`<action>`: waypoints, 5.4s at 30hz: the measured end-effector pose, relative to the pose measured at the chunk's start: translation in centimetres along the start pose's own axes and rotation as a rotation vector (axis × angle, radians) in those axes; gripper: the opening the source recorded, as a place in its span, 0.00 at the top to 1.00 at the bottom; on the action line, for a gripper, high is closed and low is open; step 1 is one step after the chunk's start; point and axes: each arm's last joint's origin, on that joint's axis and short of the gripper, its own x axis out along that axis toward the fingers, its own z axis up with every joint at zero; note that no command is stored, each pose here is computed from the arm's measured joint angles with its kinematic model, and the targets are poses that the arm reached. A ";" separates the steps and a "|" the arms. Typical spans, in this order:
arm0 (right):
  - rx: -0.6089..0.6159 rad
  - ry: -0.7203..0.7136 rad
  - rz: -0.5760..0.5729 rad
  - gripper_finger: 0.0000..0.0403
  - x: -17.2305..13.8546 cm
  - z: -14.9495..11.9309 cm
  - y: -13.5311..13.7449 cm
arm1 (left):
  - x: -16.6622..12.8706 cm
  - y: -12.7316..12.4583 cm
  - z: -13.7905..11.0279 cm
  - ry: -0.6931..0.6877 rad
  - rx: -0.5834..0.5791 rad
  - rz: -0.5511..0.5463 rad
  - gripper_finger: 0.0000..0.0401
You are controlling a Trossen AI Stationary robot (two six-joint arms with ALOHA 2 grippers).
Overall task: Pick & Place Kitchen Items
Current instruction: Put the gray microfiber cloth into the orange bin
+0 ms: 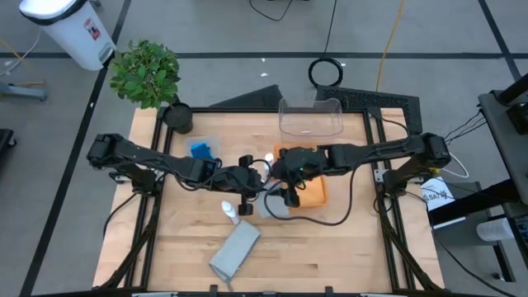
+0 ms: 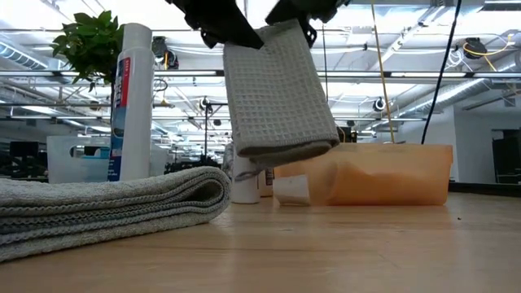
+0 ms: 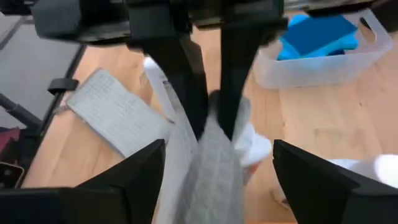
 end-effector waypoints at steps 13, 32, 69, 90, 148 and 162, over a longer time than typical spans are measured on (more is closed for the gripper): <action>0.054 0.084 -0.012 0.51 1.5 -1.0 -0.3 | 0.5 0.1 0.0 -0.012 0.001 -0.004 0.93; -0.041 0.058 0.019 0.99 -3.2 -0.4 0.2 | -1.4 0.1 1.7 -0.164 0.039 -0.048 0.84; 0.138 -0.044 0.024 0.99 -7.6 -10.6 -2.3 | -4.0 0.6 3.1 -0.285 0.033 -0.044 0.81; 0.095 -0.078 0.088 0.99 -7.8 -10.2 -2.0 | -4.0 0.6 3.1 -0.282 0.033 -0.043 0.81; 0.078 0.035 0.005 0.99 -7.8 -8.9 -1.9 | -4.0 0.6 3.2 -0.294 0.023 -0.044 0.81; 0.083 0.049 -0.048 0.99 -6.4 -11.1 -2.5 | -4.0 0.6 3.2 -0.293 0.023 -0.044 0.81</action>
